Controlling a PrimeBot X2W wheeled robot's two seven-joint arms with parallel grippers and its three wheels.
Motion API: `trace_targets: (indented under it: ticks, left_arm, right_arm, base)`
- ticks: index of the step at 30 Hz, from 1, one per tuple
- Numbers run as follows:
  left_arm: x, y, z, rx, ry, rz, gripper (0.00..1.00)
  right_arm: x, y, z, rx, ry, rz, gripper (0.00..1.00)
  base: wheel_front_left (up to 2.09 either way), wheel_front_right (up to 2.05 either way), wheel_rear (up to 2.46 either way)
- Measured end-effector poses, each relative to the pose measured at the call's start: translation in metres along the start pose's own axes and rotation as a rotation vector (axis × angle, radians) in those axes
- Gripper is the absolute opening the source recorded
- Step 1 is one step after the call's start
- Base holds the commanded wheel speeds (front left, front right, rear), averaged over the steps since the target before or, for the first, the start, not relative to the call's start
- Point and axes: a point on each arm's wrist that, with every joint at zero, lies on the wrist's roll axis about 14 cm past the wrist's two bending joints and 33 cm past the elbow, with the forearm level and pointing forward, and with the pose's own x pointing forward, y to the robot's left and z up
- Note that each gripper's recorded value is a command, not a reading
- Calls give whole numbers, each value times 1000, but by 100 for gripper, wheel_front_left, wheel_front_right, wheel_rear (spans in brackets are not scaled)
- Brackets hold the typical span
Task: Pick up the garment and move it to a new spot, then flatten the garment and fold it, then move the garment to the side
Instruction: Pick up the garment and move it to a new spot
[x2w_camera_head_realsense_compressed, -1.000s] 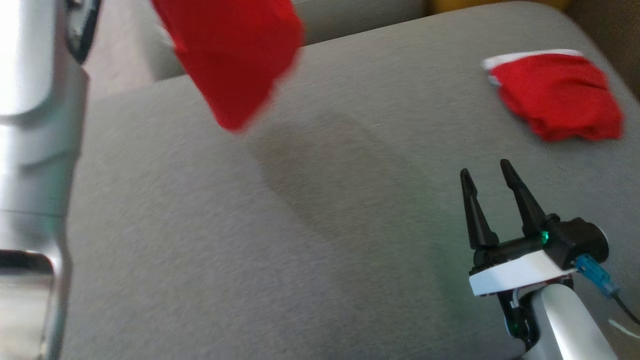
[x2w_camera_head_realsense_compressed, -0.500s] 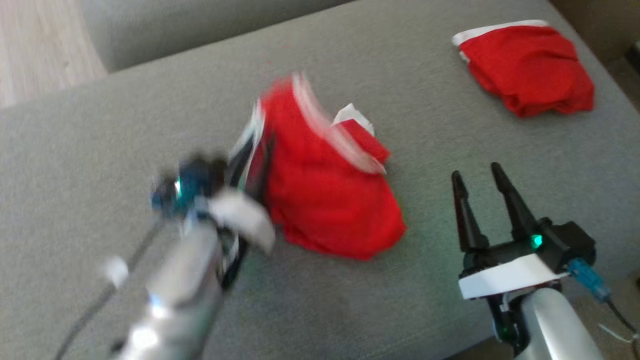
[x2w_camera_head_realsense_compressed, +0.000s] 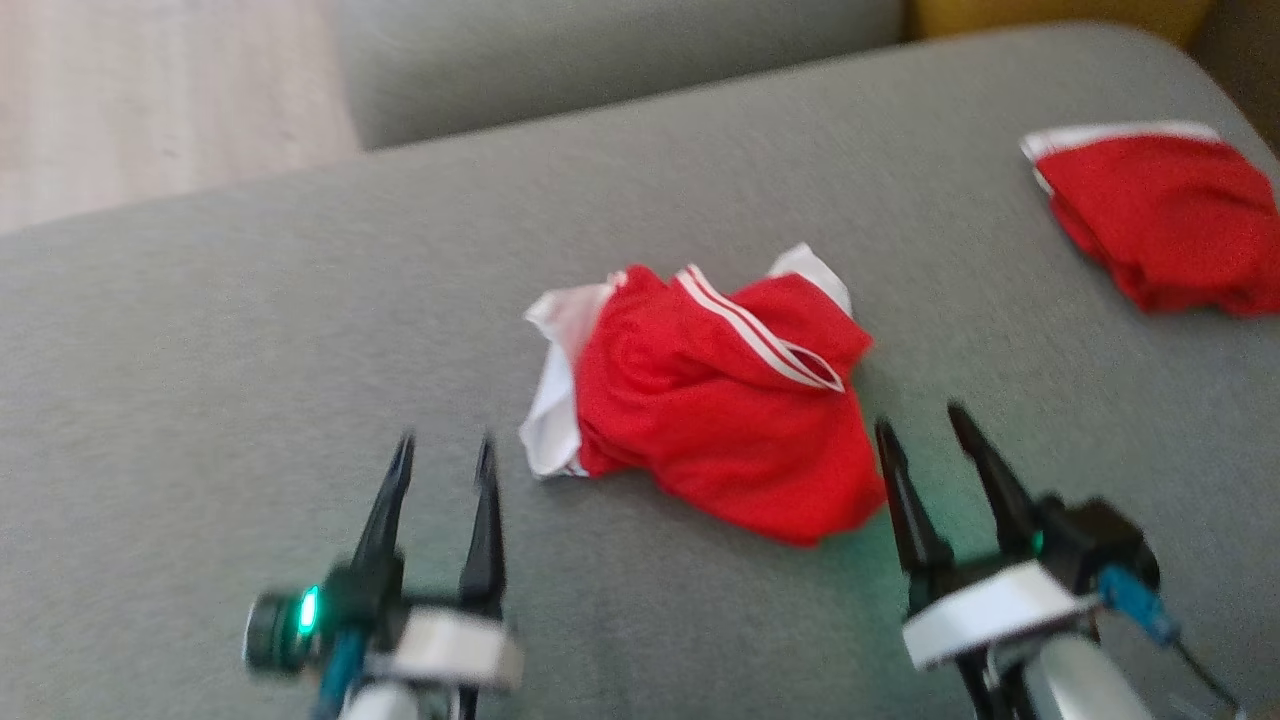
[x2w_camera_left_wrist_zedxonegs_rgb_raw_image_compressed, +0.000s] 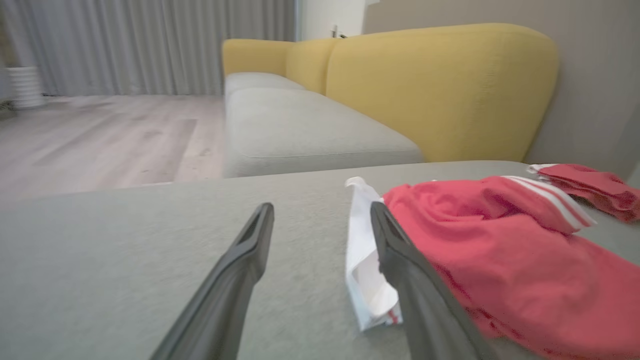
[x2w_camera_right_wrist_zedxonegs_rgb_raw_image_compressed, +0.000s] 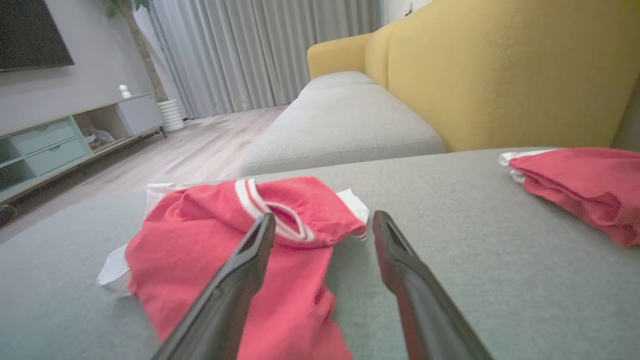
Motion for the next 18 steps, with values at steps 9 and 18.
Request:
trace_targets:
  ticks: [9,18]
  left_arm:
    - [-80,43,27,51,-100,222,100]
    - [-129,52,27,94,-118,311,100]
  right_arm:
    - [-12,30,-13,-3,32,89,100]
    - [-31,34,-14,-14,23,90,100]
  base:
    - [0,0,0]
    - [0,0,0]
